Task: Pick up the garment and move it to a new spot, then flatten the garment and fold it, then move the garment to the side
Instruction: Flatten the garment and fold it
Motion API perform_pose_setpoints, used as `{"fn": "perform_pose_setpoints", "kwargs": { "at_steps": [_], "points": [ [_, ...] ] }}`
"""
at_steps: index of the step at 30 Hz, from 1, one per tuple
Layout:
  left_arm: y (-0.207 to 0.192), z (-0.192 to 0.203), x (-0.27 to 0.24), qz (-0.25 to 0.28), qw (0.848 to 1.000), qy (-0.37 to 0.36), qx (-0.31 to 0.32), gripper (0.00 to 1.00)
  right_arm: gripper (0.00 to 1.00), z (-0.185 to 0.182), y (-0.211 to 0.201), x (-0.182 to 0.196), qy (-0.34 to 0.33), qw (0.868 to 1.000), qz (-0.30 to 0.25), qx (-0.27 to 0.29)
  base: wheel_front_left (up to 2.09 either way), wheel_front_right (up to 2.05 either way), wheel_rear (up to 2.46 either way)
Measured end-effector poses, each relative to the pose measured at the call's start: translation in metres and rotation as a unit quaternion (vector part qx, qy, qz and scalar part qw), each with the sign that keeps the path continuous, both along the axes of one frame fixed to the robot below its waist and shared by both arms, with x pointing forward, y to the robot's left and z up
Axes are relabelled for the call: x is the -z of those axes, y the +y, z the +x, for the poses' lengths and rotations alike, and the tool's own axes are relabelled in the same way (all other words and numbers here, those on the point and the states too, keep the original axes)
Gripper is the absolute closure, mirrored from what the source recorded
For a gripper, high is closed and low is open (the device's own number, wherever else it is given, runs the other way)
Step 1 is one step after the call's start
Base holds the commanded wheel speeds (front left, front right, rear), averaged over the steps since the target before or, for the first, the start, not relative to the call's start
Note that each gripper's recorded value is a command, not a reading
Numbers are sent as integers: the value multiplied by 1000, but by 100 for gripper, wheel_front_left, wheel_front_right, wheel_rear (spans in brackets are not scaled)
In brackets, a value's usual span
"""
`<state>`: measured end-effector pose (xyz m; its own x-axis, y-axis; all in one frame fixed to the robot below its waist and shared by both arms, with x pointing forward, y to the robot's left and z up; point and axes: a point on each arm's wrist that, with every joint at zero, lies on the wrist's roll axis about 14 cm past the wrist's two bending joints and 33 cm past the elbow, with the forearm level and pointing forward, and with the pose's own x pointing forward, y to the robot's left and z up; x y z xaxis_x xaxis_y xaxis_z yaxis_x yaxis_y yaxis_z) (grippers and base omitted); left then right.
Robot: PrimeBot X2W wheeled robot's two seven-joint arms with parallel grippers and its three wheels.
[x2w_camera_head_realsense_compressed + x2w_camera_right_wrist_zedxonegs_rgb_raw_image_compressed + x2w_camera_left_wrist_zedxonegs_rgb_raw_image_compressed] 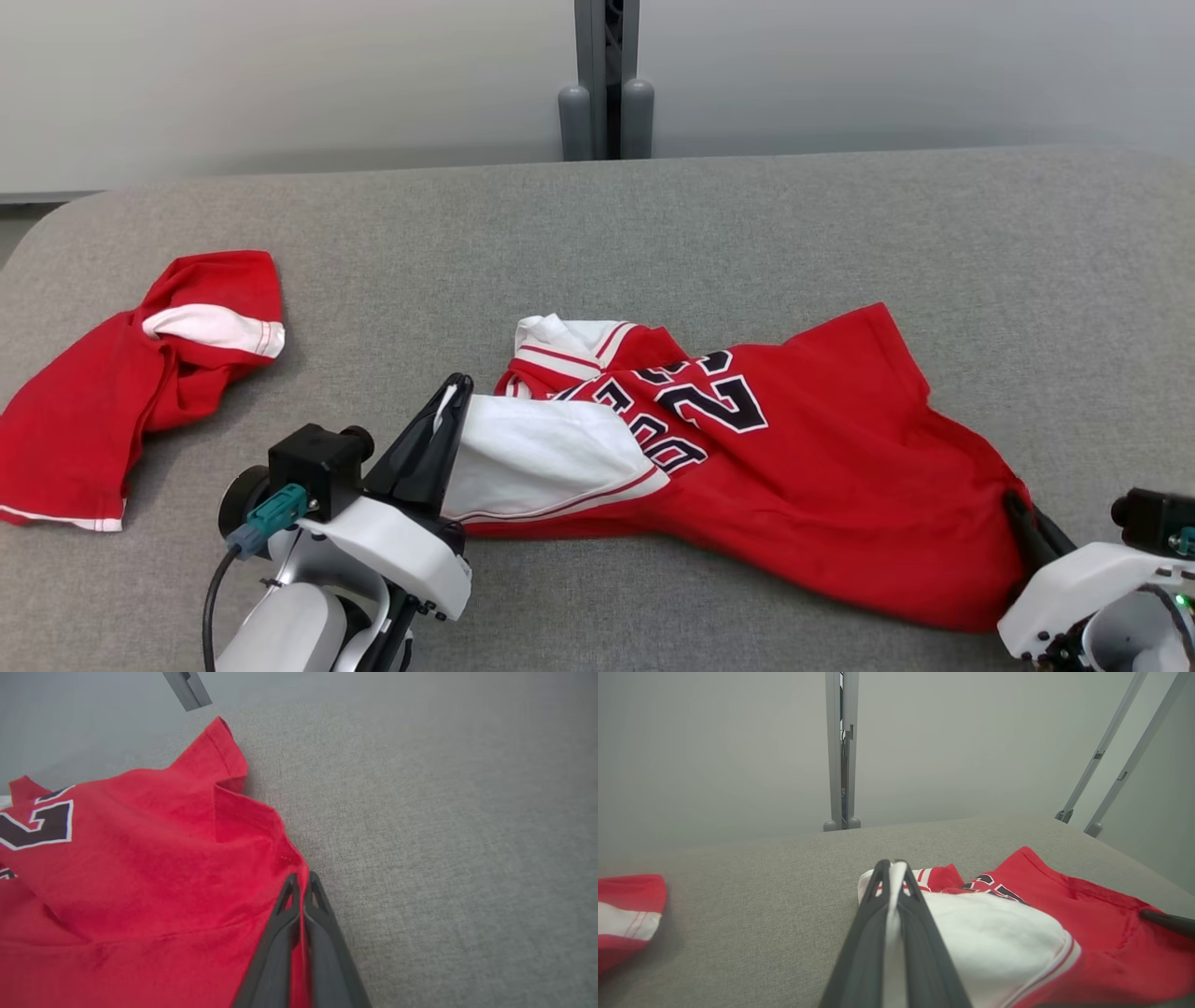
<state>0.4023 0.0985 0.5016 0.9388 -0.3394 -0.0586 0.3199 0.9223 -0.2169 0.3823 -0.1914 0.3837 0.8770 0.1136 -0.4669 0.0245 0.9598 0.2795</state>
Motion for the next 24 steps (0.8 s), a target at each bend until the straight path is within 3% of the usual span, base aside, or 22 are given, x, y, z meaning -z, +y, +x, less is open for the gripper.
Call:
{"fn": "perform_pose_setpoints", "kwargs": {
  "at_steps": [4, 8, 15, 24],
  "points": [
    [4, -1, -7, 2, 1000, -10, -3, 100, 100, 14, 8, -35, -68, 998, 18, -8, 0, 0, 0],
    [6, -3, -18, -5, 1000, -26, -6, 100, 100, 27, 20, -89, -154, 986, 69, -14, 0, 0, 0],
    [15, -7, -44, -8, 998, -59, -15, 100, 100, 30, 21, -191, -294, 945, 140, -28, 0, 0, 0],
    [31, 9, -100, -34, 990, -126, -48, 100, 100, 30, 15, -279, -413, 901, 123, -57, 0, 0, 0]
  ]
}}
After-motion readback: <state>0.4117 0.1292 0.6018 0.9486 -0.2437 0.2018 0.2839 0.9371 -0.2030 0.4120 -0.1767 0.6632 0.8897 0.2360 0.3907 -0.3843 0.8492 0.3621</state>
